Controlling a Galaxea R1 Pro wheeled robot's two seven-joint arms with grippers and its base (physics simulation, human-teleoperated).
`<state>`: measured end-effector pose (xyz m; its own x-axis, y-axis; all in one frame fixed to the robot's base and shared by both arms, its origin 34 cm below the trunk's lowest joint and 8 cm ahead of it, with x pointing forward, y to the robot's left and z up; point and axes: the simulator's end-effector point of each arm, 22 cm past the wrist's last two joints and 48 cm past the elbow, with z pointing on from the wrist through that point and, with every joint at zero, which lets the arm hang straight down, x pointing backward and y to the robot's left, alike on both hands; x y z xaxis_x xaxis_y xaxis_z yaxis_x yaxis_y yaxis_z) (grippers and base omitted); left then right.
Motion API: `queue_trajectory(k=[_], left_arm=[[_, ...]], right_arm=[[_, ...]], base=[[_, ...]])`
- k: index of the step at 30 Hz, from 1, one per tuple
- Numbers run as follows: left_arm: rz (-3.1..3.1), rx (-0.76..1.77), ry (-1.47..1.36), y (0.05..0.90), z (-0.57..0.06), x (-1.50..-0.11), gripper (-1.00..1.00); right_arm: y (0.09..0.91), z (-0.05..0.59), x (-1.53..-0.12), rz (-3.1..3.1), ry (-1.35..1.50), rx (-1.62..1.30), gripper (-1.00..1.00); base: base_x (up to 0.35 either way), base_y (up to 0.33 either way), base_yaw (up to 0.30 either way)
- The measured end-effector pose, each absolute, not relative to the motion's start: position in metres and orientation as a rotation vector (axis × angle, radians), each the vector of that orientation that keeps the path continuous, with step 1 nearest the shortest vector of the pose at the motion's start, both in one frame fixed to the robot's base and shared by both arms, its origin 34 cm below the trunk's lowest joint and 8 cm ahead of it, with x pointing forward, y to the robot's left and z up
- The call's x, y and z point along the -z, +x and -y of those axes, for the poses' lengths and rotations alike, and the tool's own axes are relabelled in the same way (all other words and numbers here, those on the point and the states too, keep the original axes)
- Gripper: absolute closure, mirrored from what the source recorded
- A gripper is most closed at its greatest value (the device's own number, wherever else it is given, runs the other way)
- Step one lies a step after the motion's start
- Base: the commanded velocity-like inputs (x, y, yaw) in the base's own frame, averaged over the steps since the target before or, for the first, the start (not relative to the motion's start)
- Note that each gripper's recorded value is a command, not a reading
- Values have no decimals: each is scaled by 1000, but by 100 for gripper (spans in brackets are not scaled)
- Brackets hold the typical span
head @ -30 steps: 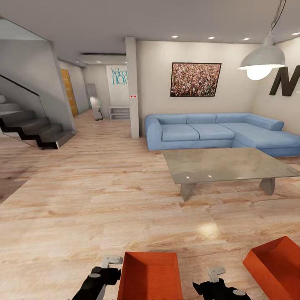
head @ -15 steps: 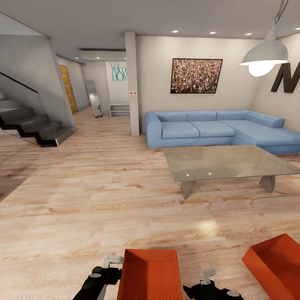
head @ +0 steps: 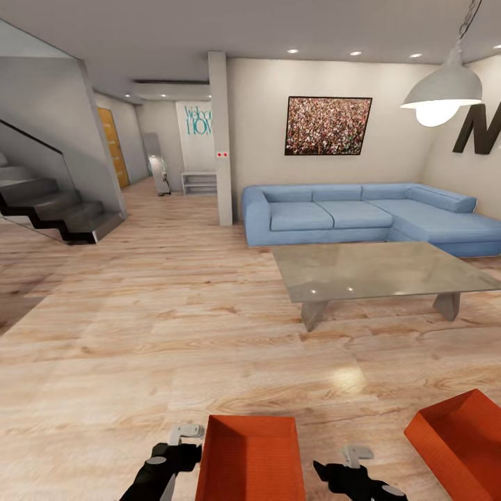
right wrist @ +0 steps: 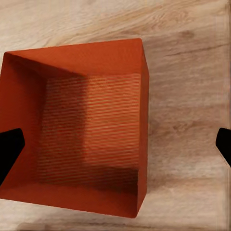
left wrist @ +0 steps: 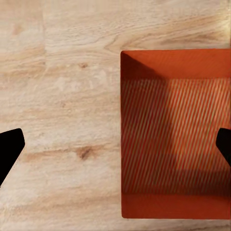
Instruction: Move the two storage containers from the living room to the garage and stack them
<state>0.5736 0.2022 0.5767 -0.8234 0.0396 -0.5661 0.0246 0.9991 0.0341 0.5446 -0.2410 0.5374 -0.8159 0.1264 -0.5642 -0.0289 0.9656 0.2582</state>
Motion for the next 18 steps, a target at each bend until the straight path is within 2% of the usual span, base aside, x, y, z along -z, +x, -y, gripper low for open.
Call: queue_trajectory(k=[18], left_arm=[[-2523,25,-41,576,-198,-578,-100]], right_arm=[[544,242,-537,-2506,63,-331,-100]], base=[[0,38,0]])
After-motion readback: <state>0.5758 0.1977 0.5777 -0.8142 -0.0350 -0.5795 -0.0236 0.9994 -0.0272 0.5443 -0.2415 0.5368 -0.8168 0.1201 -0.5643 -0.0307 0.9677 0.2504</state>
